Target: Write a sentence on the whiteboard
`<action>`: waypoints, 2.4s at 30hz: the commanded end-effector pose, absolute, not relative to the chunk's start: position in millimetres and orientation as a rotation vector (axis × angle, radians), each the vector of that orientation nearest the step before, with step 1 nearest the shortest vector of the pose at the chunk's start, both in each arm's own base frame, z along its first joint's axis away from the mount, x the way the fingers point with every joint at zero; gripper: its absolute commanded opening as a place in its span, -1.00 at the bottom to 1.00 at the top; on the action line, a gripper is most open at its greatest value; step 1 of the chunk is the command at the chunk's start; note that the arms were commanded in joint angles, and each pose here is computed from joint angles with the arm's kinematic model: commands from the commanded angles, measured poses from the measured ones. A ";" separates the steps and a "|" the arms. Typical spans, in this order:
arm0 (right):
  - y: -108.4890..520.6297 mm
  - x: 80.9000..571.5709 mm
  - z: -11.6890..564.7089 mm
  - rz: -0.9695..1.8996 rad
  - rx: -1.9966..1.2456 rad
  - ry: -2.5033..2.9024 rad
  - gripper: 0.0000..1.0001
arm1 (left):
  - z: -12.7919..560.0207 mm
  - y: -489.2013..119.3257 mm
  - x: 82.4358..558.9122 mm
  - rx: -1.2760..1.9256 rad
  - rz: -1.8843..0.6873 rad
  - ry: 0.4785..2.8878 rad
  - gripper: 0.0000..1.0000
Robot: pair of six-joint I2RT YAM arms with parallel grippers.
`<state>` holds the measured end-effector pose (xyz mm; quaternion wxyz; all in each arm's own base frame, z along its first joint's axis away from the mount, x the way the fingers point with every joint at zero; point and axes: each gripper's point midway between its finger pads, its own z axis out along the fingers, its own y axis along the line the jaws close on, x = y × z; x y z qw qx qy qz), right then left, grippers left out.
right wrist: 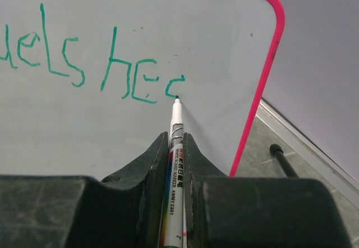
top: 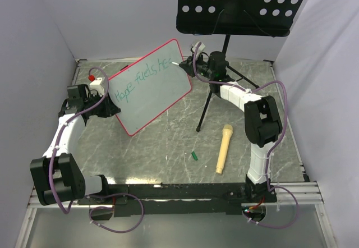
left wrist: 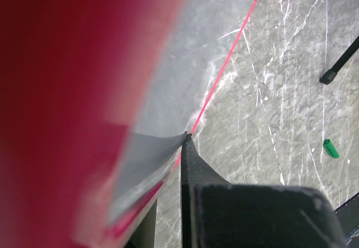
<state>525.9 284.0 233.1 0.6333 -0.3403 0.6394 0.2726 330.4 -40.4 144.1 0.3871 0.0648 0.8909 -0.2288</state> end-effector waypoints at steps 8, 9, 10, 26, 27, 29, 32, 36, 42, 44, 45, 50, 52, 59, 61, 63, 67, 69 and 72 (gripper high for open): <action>280.0 533.5 269.7 0.599 -0.742 1.370 -1.00 | 61.3 23.1 278.2 0.211 -0.117 2.652 -0.98; 280.2 534.1 270.7 0.599 -0.741 1.369 -1.00 | 60.8 22.7 277.8 0.211 -0.120 2.655 -0.98; 280.6 534.0 271.8 0.599 -0.745 1.365 -1.00 | 61.8 23.1 278.6 0.211 -0.117 2.651 -0.98; 282.8 537.5 280.1 0.607 -0.730 1.354 -1.00 | 60.9 22.1 278.2 0.213 -0.123 2.656 -0.98; 282.8 538.1 280.3 0.607 -0.728 1.355 -1.00 | 60.9 22.8 278.2 0.211 -0.121 2.656 -0.98; 284.2 538.6 277.9 0.611 -0.730 1.359 -1.00 | 60.8 22.7 277.8 0.214 -0.119 2.658 -0.98; 284.0 539.4 278.2 0.615 -0.726 1.359 -1.00 | 60.5 22.6 278.1 0.212 -0.120 2.658 -0.98; 286.1 541.8 275.1 0.621 -0.729 1.374 -1.00 | 60.6 22.6 278.5 0.210 -0.120 2.658 -0.98; 287.2 543.9 267.9 0.626 -0.734 1.396 -1.00 | 60.7 22.7 278.9 0.210 -0.120 2.657 -0.98; 286.3 543.0 266.4 0.626 -0.738 1.397 -1.00 | 61.0 23.4 278.9 0.208 -0.117 2.656 -0.98; 286.1 542.5 265.5 0.626 -0.738 1.399 -1.00 | 60.5 23.6 278.4 0.209 -0.115 2.658 -0.98; 285.4 538.7 258.0 0.626 -0.749 1.408 -1.00 | 61.0 24.3 279.2 0.207 -0.111 2.657 -0.98; 285.7 536.0 255.4 0.626 -0.757 1.409 -1.00 | 60.6 24.8 279.0 0.206 -0.107 2.660 -0.98; 282.9 531.8 248.5 0.621 -0.763 1.419 -1.00 | 60.5 24.8 279.0 0.203 -0.105 2.661 -0.98; 281.5 531.2 248.6 0.619 -0.760 1.419 -1.00 | 60.5 25.5 278.9 0.202 -0.102 2.661 -0.98; 279.8 531.3 247.8 0.614 -0.756 1.422 -1.00 | 61.0 25.3 279.4 0.203 -0.103 2.659 -0.98; 277.7 530.0 247.7 0.606 -0.757 1.422 -1.00 | 60.9 25.4 279.4 0.204 -0.100 2.660 -0.98; 275.3 531.1 247.5 0.597 -0.753 1.423 -1.00 | 60.9 25.9 279.4 0.202 -0.099 2.660 -0.98; 272.0 530.8 250.0 0.588 -0.745 1.421 -1.00 | 59.8 25.4 279.1 0.204 -0.101 2.663 -0.98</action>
